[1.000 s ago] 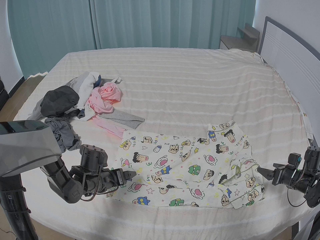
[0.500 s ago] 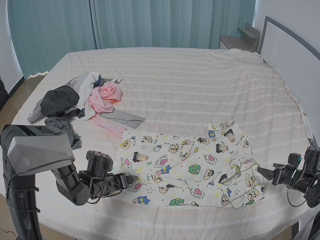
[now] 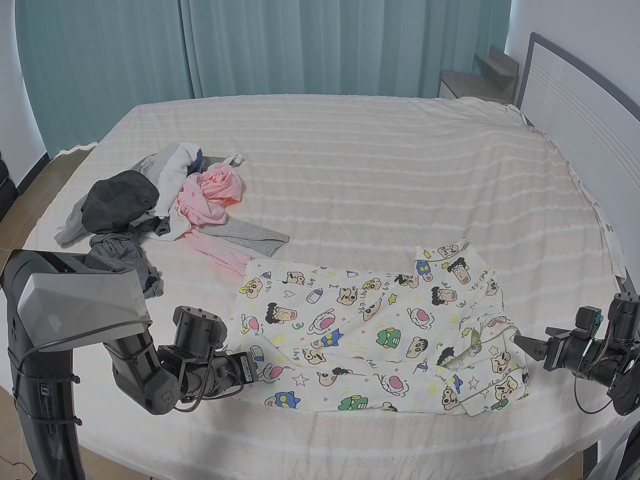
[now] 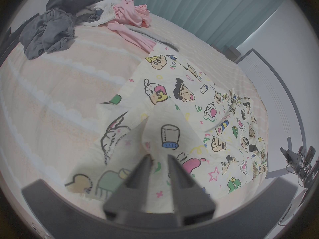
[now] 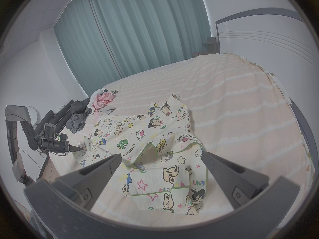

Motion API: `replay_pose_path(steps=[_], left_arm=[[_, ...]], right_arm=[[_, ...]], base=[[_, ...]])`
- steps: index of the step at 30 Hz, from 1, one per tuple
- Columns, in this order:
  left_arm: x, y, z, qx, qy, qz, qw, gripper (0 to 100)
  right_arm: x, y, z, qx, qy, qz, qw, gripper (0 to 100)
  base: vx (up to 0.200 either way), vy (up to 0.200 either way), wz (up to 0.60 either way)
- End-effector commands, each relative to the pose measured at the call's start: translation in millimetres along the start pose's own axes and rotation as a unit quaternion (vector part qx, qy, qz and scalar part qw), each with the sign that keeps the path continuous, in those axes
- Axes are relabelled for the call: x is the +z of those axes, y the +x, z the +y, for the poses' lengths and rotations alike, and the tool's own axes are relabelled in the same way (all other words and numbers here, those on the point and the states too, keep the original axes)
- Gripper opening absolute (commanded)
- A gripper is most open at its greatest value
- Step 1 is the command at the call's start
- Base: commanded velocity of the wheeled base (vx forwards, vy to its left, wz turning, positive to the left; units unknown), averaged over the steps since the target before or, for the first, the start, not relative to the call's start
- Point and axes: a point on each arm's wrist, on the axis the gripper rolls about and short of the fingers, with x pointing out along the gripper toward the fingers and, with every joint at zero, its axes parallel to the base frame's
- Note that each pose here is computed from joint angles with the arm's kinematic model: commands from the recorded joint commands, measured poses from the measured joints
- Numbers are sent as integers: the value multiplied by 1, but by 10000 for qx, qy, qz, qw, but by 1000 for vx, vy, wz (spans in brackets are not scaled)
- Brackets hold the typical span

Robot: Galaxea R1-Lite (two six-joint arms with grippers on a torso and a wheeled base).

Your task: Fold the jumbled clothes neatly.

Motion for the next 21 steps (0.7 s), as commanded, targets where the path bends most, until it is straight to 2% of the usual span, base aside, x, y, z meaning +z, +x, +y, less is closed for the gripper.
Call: replay_pose_path(steps=[1,7,13,21], left_arm=[[-2,-2,2,33,-6,25,10000,0],[-7,-9,5,28,27,-26,10000,0],[-2,-11,5,-33,9,-432,9991,0],[-1,-22,4,-44,17,-507,9987,0]], right_arm=[[-4,-2,0,-6,40,95,9999,100],[-5,-2,0,-8,50,123,9999,100],[-5,-2,0,-9,83,131,9999,100],[-5,-2,0,-17,89,136,9999,100]], base=[[0,0,0],[0,0,0],[0,0,0],[0,0,0]])
